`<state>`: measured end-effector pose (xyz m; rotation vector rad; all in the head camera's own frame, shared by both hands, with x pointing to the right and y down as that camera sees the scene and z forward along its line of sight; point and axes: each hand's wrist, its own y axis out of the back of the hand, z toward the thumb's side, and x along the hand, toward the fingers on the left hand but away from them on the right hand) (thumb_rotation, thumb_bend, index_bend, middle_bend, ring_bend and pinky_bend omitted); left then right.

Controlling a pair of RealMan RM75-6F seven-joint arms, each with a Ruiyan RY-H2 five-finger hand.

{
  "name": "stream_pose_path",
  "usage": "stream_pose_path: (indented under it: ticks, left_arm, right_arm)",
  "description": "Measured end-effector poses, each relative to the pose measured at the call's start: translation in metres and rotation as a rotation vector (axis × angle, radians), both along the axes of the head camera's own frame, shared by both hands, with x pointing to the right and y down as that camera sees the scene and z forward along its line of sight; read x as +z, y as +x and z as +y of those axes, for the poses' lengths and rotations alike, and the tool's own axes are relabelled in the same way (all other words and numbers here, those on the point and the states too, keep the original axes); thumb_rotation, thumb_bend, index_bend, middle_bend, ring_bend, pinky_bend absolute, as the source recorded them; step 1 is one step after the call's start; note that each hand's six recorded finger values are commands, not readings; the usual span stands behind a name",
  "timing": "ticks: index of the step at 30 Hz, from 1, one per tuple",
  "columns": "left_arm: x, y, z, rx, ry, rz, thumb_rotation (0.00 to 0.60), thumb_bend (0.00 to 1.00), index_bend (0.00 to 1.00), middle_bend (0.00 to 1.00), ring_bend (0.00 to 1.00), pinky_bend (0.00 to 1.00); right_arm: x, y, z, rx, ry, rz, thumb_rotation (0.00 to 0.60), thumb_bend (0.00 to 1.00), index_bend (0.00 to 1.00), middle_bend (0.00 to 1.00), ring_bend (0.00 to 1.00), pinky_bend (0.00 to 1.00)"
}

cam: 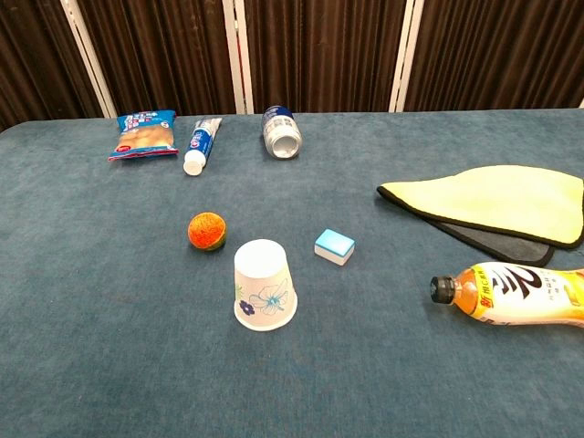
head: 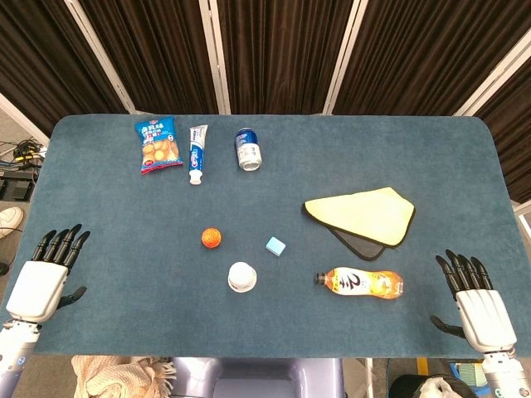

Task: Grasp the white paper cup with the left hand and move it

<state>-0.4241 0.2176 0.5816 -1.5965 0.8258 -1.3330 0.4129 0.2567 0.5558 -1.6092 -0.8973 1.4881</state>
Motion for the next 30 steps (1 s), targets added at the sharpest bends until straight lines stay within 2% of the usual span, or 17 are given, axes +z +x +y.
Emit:
stream_pose_path:
  ticks: [7,9,12,19,23,26,30]
  left_arm:
    - [0.004,0.008,0.003,0.032,-0.025,0.006,0.6,0.05,0.0,0.01,0.06,0.08]
    - [0.008,0.017,0.004,0.054,-0.035,0.02,0.6,0.07,0.03,0.01,0.06,0.08]
    - [0.012,0.033,0.0,0.094,-0.035,0.055,0.6,0.09,0.15,0.02,0.05,0.08]
    - [0.013,0.067,-0.012,0.197,-0.001,0.039,0.6,0.11,0.2,0.02,0.04,0.08]
    - [0.01,0.101,-0.019,0.269,0.012,0.05,0.6,0.12,0.27,0.02,0.04,0.08]
    - [0.012,0.125,-0.022,0.323,-0.007,0.071,0.6,0.12,0.28,0.02,0.03,0.08]
    - [0.015,0.16,-0.028,0.389,0.003,0.085,0.6,0.14,0.28,0.03,0.03,0.08]
  right_arm:
    - [-0.002,0.003,0.0,0.012,0.005,0.001,0.6,0.07,0.0,0.0,0.0,0.0]
    - [-0.001,0.005,0.0,0.023,0.001,0.001,0.6,0.07,0.0,0.0,0.0,0.0]
    - [0.004,0.009,-0.001,0.037,-0.017,0.009,0.6,0.07,0.0,0.0,0.0,0.0]
    - [0.009,0.012,-0.002,0.039,-0.025,0.032,0.6,0.07,0.0,0.0,0.0,0.0]
    - [0.007,0.014,-0.002,0.053,-0.025,0.024,0.6,0.07,0.0,0.0,0.0,0.0]
    - [0.009,0.017,-0.003,0.066,-0.036,0.025,0.6,0.07,0.0,0.0,0.0,0.0]
    - [0.009,0.019,-0.004,0.071,-0.04,0.021,0.6,0.07,0.0,0.0,0.0,0.0]
